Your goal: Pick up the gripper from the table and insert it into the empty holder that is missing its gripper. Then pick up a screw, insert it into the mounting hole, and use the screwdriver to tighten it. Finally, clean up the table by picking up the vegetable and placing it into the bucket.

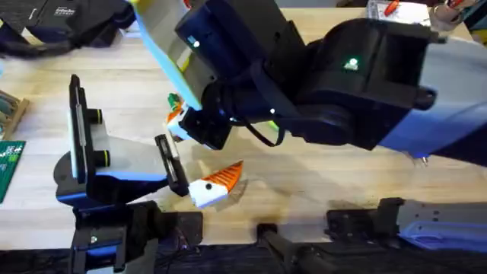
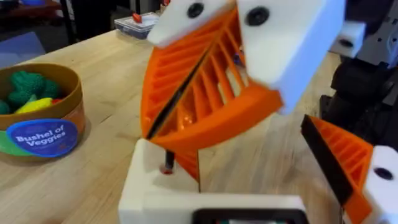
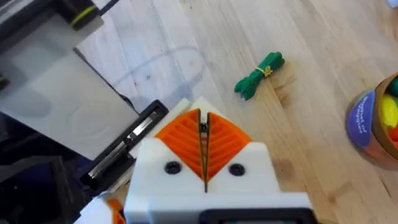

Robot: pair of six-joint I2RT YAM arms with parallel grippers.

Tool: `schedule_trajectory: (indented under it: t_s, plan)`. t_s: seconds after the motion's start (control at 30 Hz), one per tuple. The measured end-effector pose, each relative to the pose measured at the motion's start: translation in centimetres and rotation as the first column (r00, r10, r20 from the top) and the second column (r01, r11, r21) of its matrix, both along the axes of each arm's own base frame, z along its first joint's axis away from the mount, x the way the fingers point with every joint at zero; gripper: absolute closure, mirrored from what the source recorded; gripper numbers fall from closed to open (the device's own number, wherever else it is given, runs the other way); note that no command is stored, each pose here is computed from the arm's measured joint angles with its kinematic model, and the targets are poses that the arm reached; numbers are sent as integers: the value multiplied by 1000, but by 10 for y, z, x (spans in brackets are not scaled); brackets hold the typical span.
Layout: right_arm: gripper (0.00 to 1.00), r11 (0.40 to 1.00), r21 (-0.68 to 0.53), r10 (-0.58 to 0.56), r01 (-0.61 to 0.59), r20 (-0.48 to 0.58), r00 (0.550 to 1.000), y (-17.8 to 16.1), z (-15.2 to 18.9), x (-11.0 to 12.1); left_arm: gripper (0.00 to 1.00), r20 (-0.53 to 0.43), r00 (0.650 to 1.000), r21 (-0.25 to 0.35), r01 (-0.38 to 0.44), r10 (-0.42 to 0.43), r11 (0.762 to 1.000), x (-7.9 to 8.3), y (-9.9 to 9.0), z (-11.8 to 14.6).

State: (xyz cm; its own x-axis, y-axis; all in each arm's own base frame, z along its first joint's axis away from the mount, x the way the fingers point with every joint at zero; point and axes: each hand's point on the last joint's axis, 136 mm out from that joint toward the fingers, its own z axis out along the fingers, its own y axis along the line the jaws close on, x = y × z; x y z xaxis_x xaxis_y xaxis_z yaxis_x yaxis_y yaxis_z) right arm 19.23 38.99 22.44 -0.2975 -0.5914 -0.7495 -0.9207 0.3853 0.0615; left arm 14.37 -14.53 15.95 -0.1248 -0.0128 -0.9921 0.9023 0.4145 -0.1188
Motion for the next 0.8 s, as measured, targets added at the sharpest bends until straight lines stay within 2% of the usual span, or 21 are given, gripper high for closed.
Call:
schedule_trajectory:
  t_s: [0.27,0.43,0.8]
  plan:
    - [995,1000,0,0,0,0,1000,0,-1,0,16,0,1000,0,0,0,1000,0,0,0]
    - [995,999,-46,-1,0,-26,1000,0,-17,0,14,-5,1000,-2,0,0,1000,0,0,0]
    - [994,999,-47,-1,0,-26,1000,0,-18,0,15,-9,1000,-4,0,0,1000,0,0,0]
